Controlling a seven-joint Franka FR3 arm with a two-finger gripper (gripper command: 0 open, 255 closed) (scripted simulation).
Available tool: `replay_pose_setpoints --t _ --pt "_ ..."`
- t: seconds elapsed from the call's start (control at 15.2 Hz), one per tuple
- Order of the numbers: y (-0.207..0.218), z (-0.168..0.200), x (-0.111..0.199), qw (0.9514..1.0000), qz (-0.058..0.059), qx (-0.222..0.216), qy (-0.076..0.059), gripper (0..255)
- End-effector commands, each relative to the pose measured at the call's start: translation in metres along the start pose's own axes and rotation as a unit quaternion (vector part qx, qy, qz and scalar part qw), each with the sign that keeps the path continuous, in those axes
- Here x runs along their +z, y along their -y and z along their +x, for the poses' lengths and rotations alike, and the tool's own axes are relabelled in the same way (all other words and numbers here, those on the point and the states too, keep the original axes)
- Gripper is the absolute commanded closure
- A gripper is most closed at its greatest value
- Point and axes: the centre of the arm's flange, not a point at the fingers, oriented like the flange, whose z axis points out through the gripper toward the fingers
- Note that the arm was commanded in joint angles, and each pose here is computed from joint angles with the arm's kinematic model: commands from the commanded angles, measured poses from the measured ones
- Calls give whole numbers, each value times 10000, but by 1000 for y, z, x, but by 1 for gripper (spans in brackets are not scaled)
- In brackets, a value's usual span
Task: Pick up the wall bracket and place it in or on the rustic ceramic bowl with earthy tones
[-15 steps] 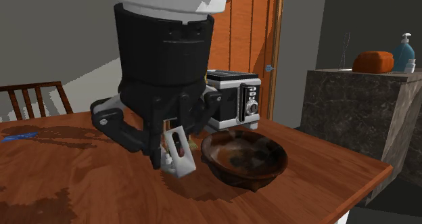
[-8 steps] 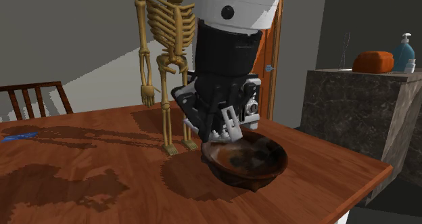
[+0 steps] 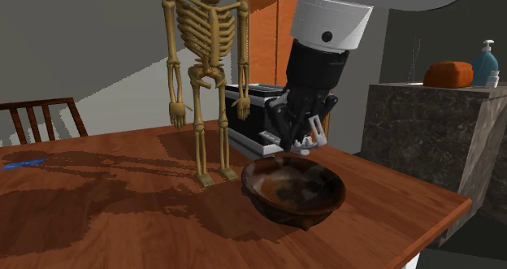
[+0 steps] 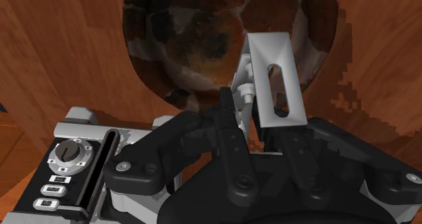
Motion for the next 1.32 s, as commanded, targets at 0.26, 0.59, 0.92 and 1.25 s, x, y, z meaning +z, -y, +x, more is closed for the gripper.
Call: replay_pose_setpoints --t 0.26,0.59,0.92,1.25 --pt "-12 -6 28 10000 -3 -10 -1 255" --pt "-11 -15 52 10000 -3 -10 -1 255" --pt "-11 -18 61 10000 -3 -10 -1 255" --pt "-11 -18 61 10000 -3 -10 -1 0"
